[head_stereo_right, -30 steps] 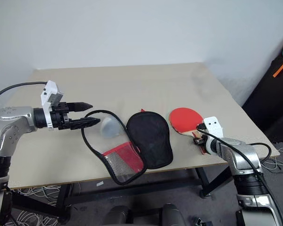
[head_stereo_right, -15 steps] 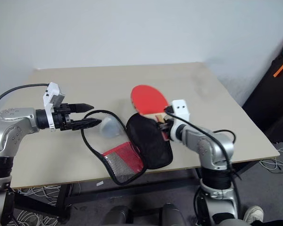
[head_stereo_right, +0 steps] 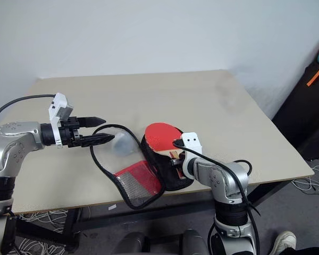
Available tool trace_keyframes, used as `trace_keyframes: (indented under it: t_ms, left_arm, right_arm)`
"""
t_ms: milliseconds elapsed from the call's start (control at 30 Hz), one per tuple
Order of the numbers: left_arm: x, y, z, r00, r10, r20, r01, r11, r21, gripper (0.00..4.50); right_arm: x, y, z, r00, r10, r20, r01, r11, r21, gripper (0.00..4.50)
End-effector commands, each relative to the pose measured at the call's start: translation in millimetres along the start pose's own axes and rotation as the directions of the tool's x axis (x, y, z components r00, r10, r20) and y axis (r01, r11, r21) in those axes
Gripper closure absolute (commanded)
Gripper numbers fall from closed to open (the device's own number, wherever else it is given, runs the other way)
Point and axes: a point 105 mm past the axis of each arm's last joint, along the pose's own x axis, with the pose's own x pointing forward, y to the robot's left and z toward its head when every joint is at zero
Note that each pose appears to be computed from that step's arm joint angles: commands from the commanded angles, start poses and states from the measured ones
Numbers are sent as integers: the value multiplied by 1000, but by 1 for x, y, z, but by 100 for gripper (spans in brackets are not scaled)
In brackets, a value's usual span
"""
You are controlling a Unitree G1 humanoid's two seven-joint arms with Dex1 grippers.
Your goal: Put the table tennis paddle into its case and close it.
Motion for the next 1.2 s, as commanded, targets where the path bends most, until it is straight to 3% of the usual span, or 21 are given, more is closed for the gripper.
trace_keyframes:
  t_ms: [33,533,833,1100,1200]
  left_arm:
    - [-4,0,13,1000,6,19,-7,999,44,0]
    - [-4,1,13,1000,12,23,-13,999,42,0]
    - [-4,3,13,1000,15,24,-16,999,39,0]
    - [-28,22,19,995,96,30,-97,995,38,0]
    - [-55,38,14,984,175,21,-176,984,9,0]
  right_arm:
    - [-5,2,9,999,-9,44,10,1000,-25,339]
    - [-2,8,9,1000,-23,4,23,1000,-16,339]
    - [-10,9,20,999,22,30,-21,1000,-23,30]
    - [-56,-12,86,956,134,262,-73,970,-230,30]
    - [-87,-40,116,926,138,351,-26,952,-306,30]
